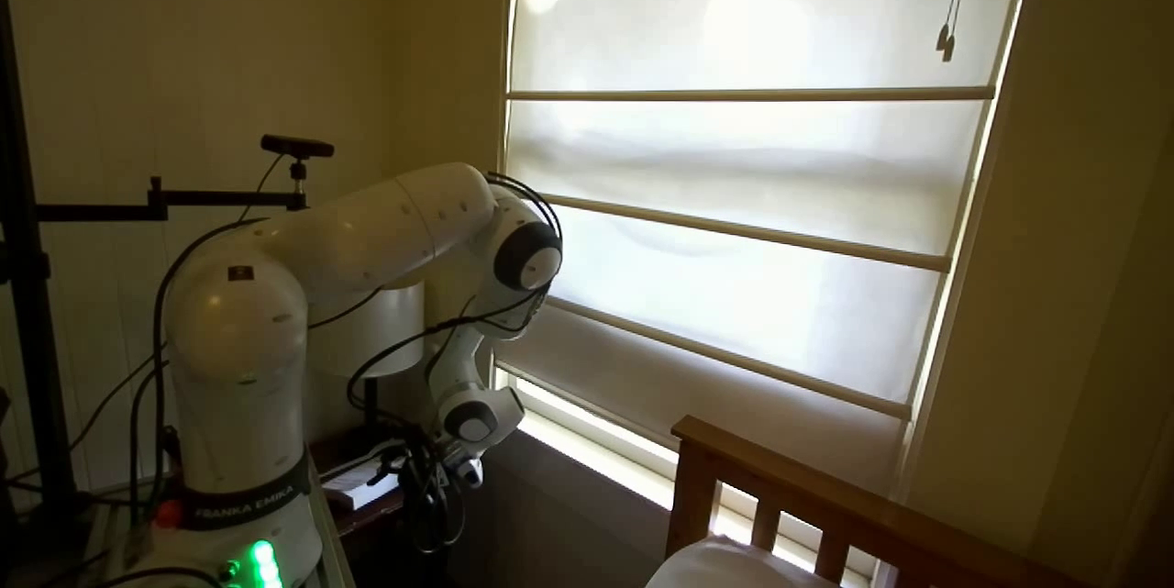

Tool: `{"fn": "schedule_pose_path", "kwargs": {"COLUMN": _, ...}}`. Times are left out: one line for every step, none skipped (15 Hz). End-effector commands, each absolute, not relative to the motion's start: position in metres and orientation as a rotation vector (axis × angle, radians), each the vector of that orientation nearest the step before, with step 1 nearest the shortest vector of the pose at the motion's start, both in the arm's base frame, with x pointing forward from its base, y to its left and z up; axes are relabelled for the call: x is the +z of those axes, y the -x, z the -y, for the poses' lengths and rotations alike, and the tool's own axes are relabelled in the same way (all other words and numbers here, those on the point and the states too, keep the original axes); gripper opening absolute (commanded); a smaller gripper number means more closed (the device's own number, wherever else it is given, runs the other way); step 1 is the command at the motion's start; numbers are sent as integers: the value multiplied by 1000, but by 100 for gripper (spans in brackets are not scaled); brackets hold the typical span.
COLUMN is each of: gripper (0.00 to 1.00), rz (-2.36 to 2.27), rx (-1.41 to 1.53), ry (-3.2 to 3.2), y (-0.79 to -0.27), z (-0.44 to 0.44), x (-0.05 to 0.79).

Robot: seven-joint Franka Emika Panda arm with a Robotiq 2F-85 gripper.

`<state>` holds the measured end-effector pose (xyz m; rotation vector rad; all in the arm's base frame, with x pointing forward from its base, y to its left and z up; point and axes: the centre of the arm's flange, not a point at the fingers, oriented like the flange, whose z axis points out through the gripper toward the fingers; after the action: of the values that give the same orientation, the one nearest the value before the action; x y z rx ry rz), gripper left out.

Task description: Put the book on the headboard

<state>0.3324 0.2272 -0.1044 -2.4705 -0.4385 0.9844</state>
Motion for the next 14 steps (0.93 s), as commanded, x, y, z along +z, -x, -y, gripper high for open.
{"fn": "schedule_pose_path", "kwargs": {"gripper": 100, "rz": 497, "rx": 938, "ry": 2476, "y": -346, "z": -258, "x": -145}}
{"fn": "schedule_pose_path", "kwargs": {"gripper": 100, "rz": 517, "rx": 918, "ry": 2465, "y": -347, "z": -266, "x": -152}}
{"fn": "schedule_pose_path", "kwargs": {"gripper": 100, "rz": 530, "rx": 909, "ry": 2453, "y": -347, "z": -274, "x": -160}}
{"fn": "schedule_pose_path", "kwargs": {"gripper": 100, "rz": 552, "rx": 901, "ry": 2437, "y": -347, "z": -281, "x": -167}}
{"fn": "schedule_pose_path", "kwargs": {"gripper": 100, "rz": 573, "rx": 891, "ry": 2420, "y": -347, "z": -289, "x": -173}}
{"fn": "schedule_pose_path", "kwargs": {"gripper": 100, "rz": 592, "rx": 884, "ry": 2409, "y": -347, "z": -296, "x": -179}}
{"fn": "schedule_pose_path", "kwargs": {"gripper": 100, "rz": 608, "rx": 876, "ry": 2394, "y": -347, "z": -301, "x": -185}}
{"fn": "schedule_pose_path", "kwargs": {"gripper": 100, "rz": 625, "rx": 864, "ry": 2381, "y": -347, "z": -305, "x": -190}}
{"fn": "schedule_pose_path", "kwargs": {"gripper": 100, "rz": 643, "rx": 845, "ry": 2366, "y": -349, "z": -309, "x": -195}}
{"fn": "schedule_pose_path", "kwargs": {"gripper": 100, "rz": 659, "rx": 831, "ry": 2355, "y": -350, "z": -311, "x": -198}}
{"fn": "schedule_pose_path", "kwargs": {"gripper": 100, "rz": 686, "rx": 961, "ry": 2338, "y": -352, "z": -314, "x": -201}}
{"fn": "schedule_pose_path", "kwargs": {"gripper": 100, "rz": 636, "rx": 888, "ry": 2370, "y": -341, "z": -302, "x": -183}}
{"fn": "schedule_pose_path", "kwargs": {"gripper": 100, "rz": 636, "rx": 899, "ry": 2364, "y": -341, "z": -302, "x": -186}}
{"fn": "schedule_pose_path", "kwargs": {"gripper": 100, "rz": 634, "rx": 896, "ry": 2365, "y": -342, "z": -302, "x": -186}}
